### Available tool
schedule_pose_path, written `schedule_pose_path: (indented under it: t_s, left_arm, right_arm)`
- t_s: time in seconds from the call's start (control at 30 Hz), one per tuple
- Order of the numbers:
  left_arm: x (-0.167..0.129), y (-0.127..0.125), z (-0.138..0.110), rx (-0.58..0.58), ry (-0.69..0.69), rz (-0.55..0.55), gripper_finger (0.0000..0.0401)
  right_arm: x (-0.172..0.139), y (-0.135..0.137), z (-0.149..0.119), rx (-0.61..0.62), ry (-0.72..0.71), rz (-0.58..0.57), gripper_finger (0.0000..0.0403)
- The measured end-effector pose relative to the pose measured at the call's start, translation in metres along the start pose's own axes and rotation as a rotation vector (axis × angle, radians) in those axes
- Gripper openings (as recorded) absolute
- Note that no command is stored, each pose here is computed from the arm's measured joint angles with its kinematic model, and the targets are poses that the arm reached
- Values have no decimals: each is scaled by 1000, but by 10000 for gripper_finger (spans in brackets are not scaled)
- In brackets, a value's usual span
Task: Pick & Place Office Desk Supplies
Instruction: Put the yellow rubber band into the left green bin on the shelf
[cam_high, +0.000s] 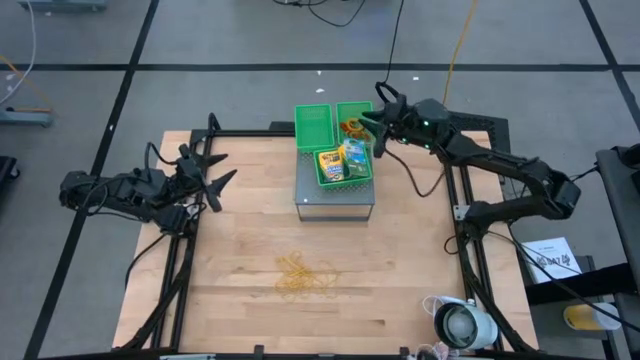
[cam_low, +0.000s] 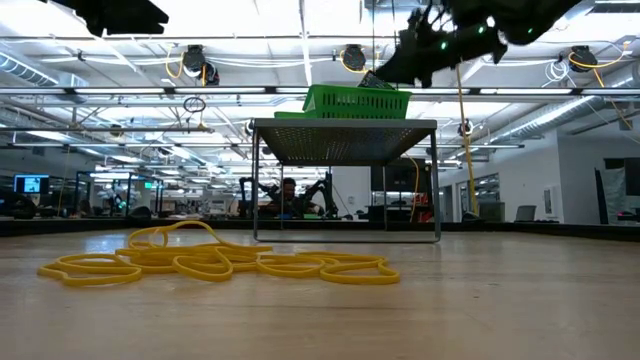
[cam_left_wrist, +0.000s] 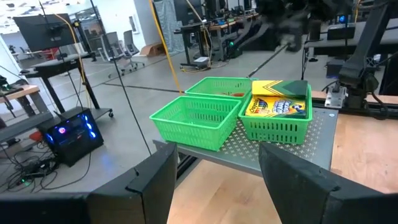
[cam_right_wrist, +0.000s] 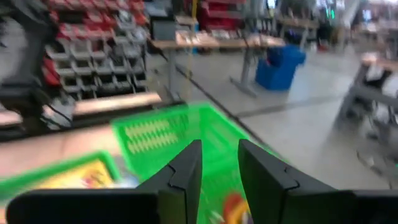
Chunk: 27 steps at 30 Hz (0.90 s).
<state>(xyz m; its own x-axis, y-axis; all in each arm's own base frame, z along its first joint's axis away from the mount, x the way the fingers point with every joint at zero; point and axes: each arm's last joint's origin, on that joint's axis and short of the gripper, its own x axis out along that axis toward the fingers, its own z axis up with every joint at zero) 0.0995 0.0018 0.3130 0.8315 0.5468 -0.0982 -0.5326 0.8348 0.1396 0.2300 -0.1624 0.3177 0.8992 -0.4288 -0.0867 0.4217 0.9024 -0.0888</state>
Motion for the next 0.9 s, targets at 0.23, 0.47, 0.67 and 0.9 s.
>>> schedule_pose_path:
  t_s: [0.23,0.47,0.67,0.9]
  left_arm:
    - [0,0,0,-102,0,0,232]
    - [1,-4,-1,-191,19,-116,232]
    - [23,-47,-13,12,168,-438,232]
    - [64,-105,-48,132,379,-476,232]
  right_arm:
    - [-33,42,31,-44,-121,330,87]
    - [-59,96,30,-52,-162,684,85]
    - [-72,129,10,-66,-195,796,84]
    - [-81,146,-10,-74,-309,863,84]
